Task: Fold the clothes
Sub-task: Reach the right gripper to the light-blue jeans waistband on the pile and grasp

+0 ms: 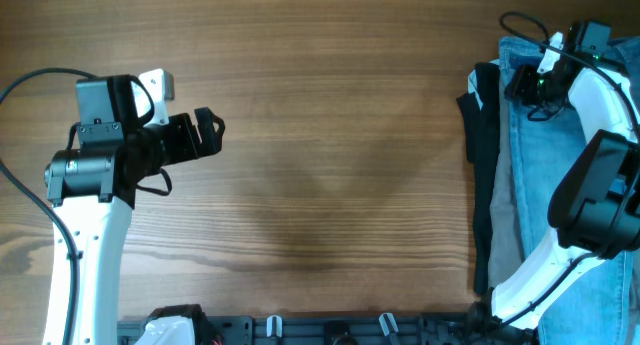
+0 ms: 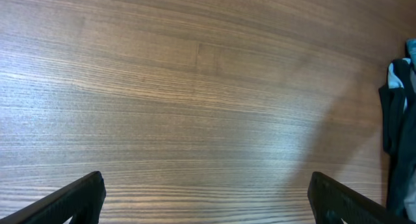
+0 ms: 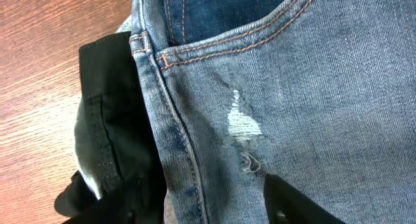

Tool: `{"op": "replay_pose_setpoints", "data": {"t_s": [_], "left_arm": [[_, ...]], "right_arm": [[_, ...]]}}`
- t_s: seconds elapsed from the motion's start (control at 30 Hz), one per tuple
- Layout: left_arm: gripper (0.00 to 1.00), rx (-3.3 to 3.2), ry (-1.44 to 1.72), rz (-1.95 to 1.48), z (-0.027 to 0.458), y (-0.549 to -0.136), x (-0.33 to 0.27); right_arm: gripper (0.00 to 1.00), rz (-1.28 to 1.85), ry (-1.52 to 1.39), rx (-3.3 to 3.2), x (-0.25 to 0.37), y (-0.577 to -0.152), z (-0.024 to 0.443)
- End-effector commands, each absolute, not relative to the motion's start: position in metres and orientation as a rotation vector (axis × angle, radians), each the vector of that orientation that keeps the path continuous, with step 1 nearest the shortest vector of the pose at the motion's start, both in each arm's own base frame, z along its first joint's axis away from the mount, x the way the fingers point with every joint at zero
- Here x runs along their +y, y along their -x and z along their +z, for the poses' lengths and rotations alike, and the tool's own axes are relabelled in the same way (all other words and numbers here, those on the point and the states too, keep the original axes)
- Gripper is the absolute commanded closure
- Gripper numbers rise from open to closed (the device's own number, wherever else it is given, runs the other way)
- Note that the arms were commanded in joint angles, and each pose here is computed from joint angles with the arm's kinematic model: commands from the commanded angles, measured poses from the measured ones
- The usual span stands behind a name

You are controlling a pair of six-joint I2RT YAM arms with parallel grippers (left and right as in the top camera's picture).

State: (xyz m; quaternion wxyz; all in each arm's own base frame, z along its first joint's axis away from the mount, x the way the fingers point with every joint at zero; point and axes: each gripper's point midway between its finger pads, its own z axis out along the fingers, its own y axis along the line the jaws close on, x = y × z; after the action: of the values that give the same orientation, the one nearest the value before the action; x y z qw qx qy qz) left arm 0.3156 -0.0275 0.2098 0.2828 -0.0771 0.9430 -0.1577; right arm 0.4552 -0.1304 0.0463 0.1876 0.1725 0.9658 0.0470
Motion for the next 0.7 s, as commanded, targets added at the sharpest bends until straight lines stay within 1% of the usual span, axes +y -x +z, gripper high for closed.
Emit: {"op": "replay_pose_setpoints", "data": {"t_s": [0.0,0.03,0.07,0.1,0.13,0.2,0.23,0.27,0.3,0.37,0.4,0.5,0.53,0.57,0.6,0.63,0.67], "left_arm": [[0.00,2.487,0.198,-0.440,0.222,-0.319,-0.029],[0.00,2.487,0.198,-0.441,0.222,-0.319,-0.029],[0.00,2.487,0.198,-0.441,0.222,-0.319,-0.029],[0.00,2.487,0.198,-0.441,0.222,-0.319,-0.029],[0.00,2.487,0.198,-0.441,0.222,-0.319,-0.029],[0.00,2.487,0.198,-0.441,0.222,-0.319,-0.029],[0.00,2.487,0.198,-0.440,0.222,-0.319,-0.029],[0.00,2.487,0.198,-0.440,0.222,-0.319,-0.029],[0.00,2.487,0.199,-0.441,0.222,-0.319,-0.029],[0.01,2.493,0.200,-0.442,0.221,-0.318,-0.030],[0.01,2.497,0.201,-0.442,0.221,-0.317,-0.030],[0.01,2.499,0.202,-0.442,0.220,-0.317,-0.030],[0.01,2.499,0.202,-0.442,0.220,-0.317,-0.030],[0.01,2.499,0.202,-0.442,0.220,-0.317,-0.030],[0.00,2.499,0.202,-0.442,0.220,-0.317,-0.030],[0.00,2.498,0.202,-0.442,0.220,-0.317,-0.030],[0.00,2.497,0.202,-0.442,0.221,-0.317,-0.030]], "right_arm": [[0.46,0.131,-0.467,2.696,-0.125,-0.458,0.056],[0.64,0.087,-0.497,2.705,-0.130,-0.454,0.051],[0.82,0.016,-0.603,2.695,-0.142,-0.450,0.049],[0.87,-0.028,-0.638,2.688,-0.149,-0.448,0.049],[0.88,-0.029,-0.642,2.685,-0.151,-0.448,0.050],[0.53,0.117,-0.556,2.689,-0.134,-0.453,0.051],[0.54,0.134,-0.550,2.689,-0.131,-0.454,0.051],[0.79,0.122,-0.571,2.693,-0.133,-0.452,0.050],[0.96,0.091,-0.601,2.691,-0.137,-0.450,0.050],[0.95,-0.016,-0.726,2.658,-0.156,-0.447,0.051],[0.96,-0.019,-0.741,2.649,-0.162,-0.446,0.053],[0.96,-0.018,-0.909,2.621,-0.189,-0.430,0.051],[0.96,0.039,-0.910,2.613,-0.192,-0.429,0.052],[0.92,0.142,-0.750,2.632,-0.181,-0.437,0.054],[0.69,0.280,-0.523,2.638,-0.160,-0.445,0.060],[0.59,0.343,-0.452,2.630,-0.148,-0.449,0.062],[0.53,0.353,-0.417,2.634,-0.141,-0.451,0.062]]}}
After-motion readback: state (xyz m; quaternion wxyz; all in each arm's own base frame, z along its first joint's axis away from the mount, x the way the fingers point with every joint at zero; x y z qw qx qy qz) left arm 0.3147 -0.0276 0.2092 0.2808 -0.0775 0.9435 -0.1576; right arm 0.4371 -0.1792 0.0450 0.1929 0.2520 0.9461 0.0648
